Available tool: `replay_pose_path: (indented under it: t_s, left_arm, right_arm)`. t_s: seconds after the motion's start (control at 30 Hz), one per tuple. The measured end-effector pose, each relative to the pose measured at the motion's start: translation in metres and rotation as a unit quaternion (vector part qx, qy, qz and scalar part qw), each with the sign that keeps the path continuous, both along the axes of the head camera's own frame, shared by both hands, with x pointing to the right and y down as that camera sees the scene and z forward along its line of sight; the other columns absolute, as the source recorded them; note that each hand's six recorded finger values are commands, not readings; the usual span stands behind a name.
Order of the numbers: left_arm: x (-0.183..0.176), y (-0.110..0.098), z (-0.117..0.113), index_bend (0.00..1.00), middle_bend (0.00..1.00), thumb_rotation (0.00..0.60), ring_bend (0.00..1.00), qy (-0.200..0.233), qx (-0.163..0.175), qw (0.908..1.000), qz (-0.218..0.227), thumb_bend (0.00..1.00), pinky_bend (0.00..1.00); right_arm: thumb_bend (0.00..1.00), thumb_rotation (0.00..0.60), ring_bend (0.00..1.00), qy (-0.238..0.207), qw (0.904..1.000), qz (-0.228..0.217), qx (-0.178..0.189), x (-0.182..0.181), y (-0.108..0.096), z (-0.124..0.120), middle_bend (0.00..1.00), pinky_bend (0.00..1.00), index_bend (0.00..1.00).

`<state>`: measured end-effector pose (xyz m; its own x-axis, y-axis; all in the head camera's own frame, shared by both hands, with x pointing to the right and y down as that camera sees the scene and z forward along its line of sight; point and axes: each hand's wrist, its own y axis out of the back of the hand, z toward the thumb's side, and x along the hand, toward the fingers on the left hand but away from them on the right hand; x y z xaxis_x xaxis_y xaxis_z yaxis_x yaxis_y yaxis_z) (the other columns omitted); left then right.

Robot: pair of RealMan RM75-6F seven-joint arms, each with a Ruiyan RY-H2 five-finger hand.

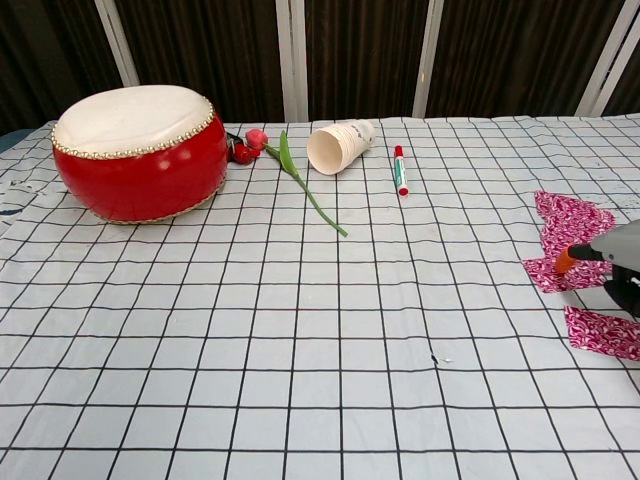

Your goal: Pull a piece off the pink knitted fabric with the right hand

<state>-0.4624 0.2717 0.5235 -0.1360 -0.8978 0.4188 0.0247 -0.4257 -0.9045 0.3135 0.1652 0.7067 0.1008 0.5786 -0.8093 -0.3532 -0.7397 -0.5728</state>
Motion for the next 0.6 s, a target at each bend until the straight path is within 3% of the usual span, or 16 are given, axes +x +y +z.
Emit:
replay_pose_path:
  t_s: [0.6]
  left_arm:
    - [-0.002, 0.000, -0.003, 0.12, 0.00, 0.600, 0.00, 0.004, 0.004, 1.0000, -0.002, 0.25, 0.02]
  right_arm:
    - [0.76, 0.600, 0.78, -0.024, 0.9989, -0.039, -0.001, -0.047, 0.006, -0.005, 0.85, 0.44, 0.20]
